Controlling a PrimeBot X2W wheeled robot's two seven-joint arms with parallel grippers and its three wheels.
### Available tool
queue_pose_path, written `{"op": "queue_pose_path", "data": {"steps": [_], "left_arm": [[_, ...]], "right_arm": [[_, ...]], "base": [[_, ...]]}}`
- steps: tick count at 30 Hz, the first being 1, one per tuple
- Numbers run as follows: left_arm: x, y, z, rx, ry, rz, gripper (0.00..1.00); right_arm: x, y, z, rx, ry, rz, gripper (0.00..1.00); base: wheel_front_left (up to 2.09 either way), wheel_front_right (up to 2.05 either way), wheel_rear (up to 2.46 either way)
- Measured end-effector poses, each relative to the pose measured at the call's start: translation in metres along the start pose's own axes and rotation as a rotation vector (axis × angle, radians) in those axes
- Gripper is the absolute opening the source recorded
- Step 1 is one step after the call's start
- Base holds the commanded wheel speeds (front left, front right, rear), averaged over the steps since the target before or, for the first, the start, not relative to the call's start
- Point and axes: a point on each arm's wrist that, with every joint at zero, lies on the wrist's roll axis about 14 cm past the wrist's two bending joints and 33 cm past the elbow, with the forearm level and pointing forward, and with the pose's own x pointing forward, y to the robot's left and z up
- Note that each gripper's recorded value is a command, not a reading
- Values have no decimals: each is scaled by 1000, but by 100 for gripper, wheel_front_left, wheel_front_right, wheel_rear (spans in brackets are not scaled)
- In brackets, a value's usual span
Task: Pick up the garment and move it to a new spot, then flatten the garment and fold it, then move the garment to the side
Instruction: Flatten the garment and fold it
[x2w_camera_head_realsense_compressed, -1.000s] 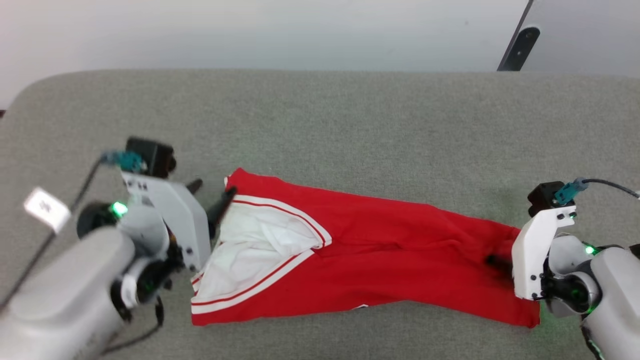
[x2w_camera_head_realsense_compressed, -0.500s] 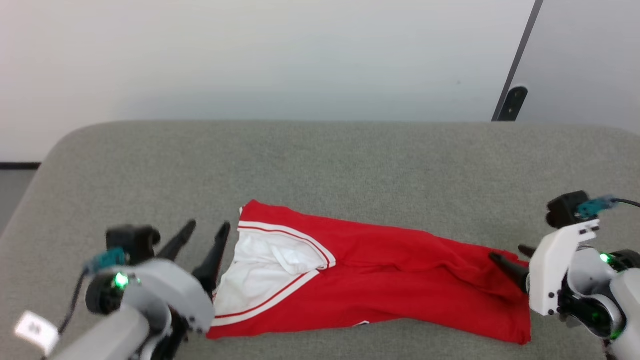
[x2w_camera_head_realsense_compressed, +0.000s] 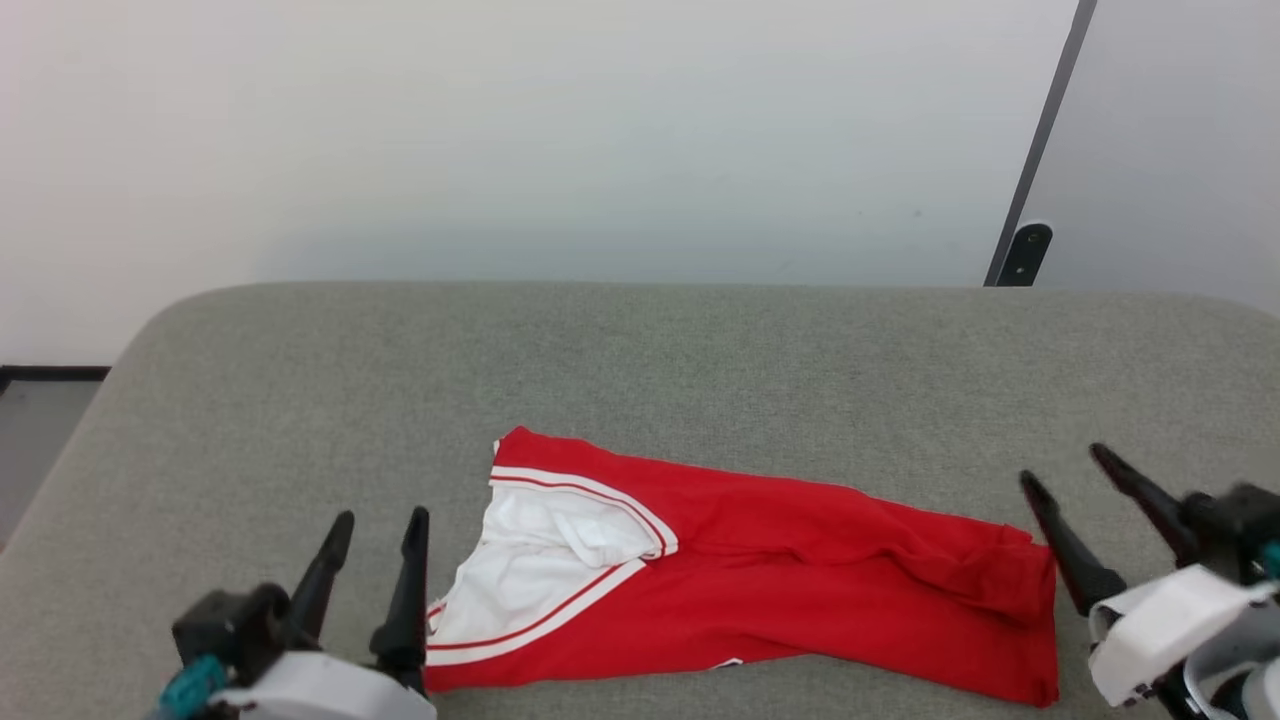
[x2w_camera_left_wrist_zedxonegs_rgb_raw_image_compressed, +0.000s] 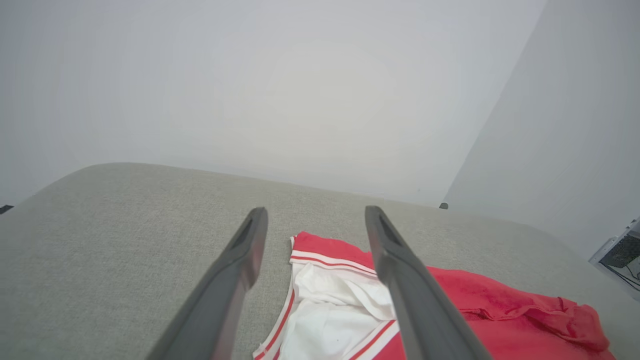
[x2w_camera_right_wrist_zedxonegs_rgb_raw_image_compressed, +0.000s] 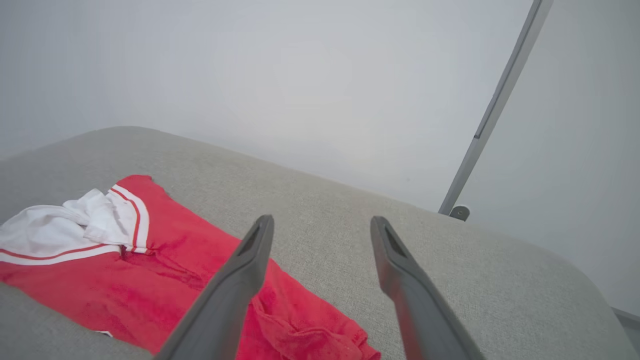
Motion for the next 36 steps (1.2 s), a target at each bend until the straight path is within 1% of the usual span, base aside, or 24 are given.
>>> {"op": "queue_pose_path", "data": {"steps": [1,3,6,11,12,17,19,21,23,26,29,32,36], "left_arm": [[-2,-2,1,1,-12,-3,100],[-8,-6,2,20,-37,-13,100],[-16,-4,3,21,-62,6,100],[-20,-12,4,111,-91,-36,100],[-20,-15,2,118,-91,-46,100],[-16,-20,-3,87,-89,-67,100],[-14,-24,-7,103,-79,-91,100],[-12,-26,-15,80,-60,-90,100],[-9,-30,-17,90,-54,-107,100],[-7,-31,-24,76,-36,-111,100],[-3,-30,-24,70,-39,-104,100],[-6,-20,-26,78,-28,-82,100],[-8,-9,-27,81,-24,-52,100]], "right_arm": [[-3,-2,3,-13,-33,-14,100],[-10,-8,8,4,-92,-56,100],[-24,-14,1,27,-117,-116,100],[-42,-27,-2,74,-146,-206,100],[-44,-29,-3,73,-145,-215,100],[-51,-30,-4,72,-146,-234,100],[-54,-32,-4,74,-146,-246,100],[-57,-34,-7,71,-136,-255,100],[-59,-36,-8,70,-132,-263,100],[-60,-37,-10,72,-124,-270,100],[-58,-35,-17,79,-94,-264,100],[-51,-31,-27,84,-33,-242,100],[-34,-30,-44,98,111,-208,100]], "base": [[0,0,0],[0,0,0],[0,0,0],[0,0,0],[0,0,0],[0,0,0],[0,0,0],[0,0,0],[0,0,0],[0,0,0],[0,0,0],[0,0,0],[0,0,0]]}}
